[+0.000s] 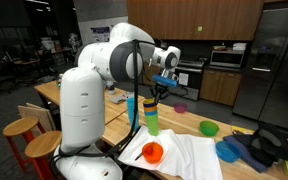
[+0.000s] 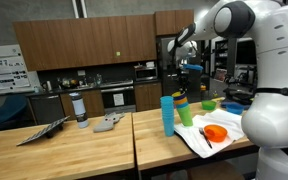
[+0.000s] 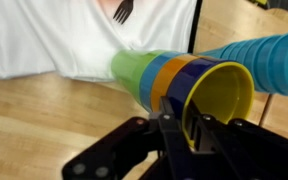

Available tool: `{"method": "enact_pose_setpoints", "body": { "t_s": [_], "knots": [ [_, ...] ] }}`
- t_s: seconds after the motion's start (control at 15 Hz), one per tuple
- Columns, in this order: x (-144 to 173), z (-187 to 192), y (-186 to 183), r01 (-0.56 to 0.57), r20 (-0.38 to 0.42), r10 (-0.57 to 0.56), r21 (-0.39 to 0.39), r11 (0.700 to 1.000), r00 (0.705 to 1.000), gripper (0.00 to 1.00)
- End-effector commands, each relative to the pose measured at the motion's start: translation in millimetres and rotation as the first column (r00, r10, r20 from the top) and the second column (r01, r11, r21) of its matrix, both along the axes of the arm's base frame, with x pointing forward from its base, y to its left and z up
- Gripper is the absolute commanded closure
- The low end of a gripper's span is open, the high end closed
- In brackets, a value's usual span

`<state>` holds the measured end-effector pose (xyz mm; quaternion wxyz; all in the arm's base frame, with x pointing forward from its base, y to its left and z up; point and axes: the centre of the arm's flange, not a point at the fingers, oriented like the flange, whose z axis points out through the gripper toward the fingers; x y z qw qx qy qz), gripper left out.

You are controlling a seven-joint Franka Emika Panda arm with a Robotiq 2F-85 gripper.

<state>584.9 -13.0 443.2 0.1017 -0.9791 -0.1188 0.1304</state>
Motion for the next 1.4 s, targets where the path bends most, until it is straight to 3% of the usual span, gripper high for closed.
{"method": "enact_pose_setpoints", "body": {
  "t_s": [0.0, 0.4, 1.33],
  "knots": [
    [-11.3, -13.7, -8.8, 0.008, -0.144, 0.005, 0.089, 0.996, 0.99, 0.96],
    [-20.2, -15.8, -16.6, 0.031, -0.209, -0.01, 0.099, 0.995, 0.978, 0.96],
    [2.4, -2.5, -26.8, -0.002, -0.168, -0.006, -0.044, 0.999, 0.986, 0.96]
  ]
}}
